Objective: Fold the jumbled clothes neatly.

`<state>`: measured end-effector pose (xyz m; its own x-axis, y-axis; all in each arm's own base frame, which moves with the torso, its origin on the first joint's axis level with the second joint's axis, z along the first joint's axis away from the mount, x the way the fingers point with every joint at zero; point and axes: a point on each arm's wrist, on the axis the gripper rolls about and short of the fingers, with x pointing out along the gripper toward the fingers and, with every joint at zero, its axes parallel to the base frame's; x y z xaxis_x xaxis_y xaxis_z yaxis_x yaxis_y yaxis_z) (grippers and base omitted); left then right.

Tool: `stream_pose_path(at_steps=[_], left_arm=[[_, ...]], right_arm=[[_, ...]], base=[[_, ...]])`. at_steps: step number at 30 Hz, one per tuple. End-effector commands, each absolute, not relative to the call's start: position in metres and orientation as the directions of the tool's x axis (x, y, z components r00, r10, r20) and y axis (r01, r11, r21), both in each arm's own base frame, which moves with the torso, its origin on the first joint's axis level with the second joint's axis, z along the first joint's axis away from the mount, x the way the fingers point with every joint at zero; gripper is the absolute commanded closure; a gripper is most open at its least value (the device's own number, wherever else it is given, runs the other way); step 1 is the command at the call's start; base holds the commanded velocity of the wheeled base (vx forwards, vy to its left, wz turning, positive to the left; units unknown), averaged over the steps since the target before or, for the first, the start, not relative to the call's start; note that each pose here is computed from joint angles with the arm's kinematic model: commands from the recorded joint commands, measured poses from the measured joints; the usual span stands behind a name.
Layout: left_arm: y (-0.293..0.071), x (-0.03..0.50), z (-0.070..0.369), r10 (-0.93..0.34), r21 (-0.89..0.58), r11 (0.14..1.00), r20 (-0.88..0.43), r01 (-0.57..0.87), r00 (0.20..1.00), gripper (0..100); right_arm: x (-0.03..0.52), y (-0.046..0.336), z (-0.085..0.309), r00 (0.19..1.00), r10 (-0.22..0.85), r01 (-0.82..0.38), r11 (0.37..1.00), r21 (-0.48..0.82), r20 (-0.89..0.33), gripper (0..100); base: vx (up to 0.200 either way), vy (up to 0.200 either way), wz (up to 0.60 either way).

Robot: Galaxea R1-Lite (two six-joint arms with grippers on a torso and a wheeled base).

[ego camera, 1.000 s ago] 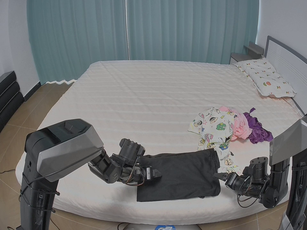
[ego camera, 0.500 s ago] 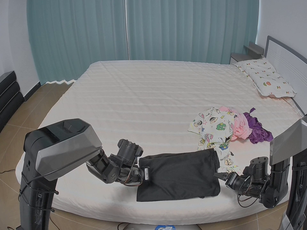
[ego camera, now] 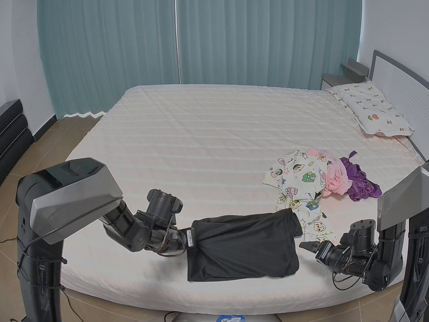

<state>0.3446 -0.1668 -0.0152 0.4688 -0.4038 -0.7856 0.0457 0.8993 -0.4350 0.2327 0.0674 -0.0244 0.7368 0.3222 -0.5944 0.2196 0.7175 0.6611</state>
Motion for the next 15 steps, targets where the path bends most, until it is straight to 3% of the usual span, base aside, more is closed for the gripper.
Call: stream_pose_path(at_steps=[1,15], left_arm=[[-0.152,0.345,-0.005,-0.400,-0.446,0.895,-0.776,0.024,0.488,100],[-0.077,0.348,0.005,-0.348,-0.477,0.869,-0.776,-0.130,0.526,100]], right_arm=[[0.234,0.068,-0.024,0.745,0.325,0.211,0.714,0.667,-0.583,0],[0.234,0.067,-0.024,0.745,0.324,0.224,0.702,0.676,-0.583,0]], base=[[0.000,0.000,0.00],[0.000,0.000,0.00]])
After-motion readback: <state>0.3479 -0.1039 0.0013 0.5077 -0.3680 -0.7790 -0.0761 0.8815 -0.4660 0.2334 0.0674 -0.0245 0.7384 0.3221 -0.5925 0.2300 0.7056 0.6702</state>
